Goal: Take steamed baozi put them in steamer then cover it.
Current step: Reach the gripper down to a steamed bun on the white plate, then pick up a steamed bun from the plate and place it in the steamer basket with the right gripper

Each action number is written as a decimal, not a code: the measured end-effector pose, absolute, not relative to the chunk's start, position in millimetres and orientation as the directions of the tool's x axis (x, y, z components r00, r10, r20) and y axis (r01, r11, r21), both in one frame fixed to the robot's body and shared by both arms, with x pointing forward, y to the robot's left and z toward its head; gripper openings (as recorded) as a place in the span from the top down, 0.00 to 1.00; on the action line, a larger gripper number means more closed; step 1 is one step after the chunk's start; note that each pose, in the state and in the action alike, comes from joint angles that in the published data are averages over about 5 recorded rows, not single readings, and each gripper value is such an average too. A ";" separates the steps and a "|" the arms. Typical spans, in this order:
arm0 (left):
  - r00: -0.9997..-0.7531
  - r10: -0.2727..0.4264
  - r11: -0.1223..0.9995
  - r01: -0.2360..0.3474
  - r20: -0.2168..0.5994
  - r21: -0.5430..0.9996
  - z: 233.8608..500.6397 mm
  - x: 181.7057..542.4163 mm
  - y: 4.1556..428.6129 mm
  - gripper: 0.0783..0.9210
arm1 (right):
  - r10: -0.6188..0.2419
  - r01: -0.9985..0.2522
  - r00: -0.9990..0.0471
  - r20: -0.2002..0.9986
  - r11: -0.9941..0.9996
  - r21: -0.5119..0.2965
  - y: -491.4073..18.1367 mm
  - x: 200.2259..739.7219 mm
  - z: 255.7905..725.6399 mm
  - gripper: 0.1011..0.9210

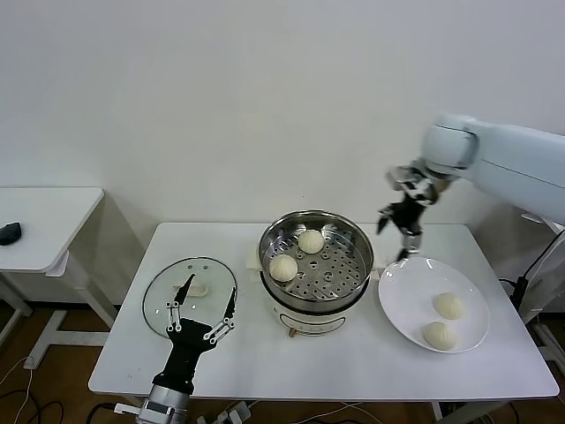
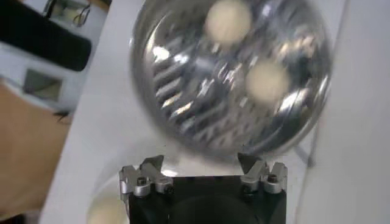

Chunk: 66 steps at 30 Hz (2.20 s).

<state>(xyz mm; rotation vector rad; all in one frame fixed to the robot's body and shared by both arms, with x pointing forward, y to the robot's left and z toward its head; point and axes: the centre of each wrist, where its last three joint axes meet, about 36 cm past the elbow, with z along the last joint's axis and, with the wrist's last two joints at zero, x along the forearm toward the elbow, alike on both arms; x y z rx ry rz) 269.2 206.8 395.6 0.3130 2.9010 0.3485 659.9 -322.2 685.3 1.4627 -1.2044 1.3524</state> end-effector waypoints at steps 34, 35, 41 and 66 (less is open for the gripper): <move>-0.963 0.223 0.949 0.178 -0.154 0.261 386.7 263.8 208.6 0.12 | -0.088 -0.993 0.108 0.990 -0.065 0.103 -435.3 604.9 502.9 0.12; -0.963 0.223 0.949 0.178 -0.154 0.261 386.7 263.8 208.6 0.12 | -0.088 -0.993 0.109 0.990 -0.063 0.104 -436.0 604.3 500.4 0.12; -0.963 0.223 0.948 0.178 -0.152 0.266 385.1 263.8 209.2 0.12 | -0.092 -0.993 0.112 0.990 -0.047 0.108 -439.2 601.4 487.4 0.12; -0.961 0.222 0.947 0.172 -0.164 0.272 388.2 265.5 210.1 0.12 | -0.104 -0.995 0.094 0.990 -0.033 0.091 -448.9 598.3 492.7 0.36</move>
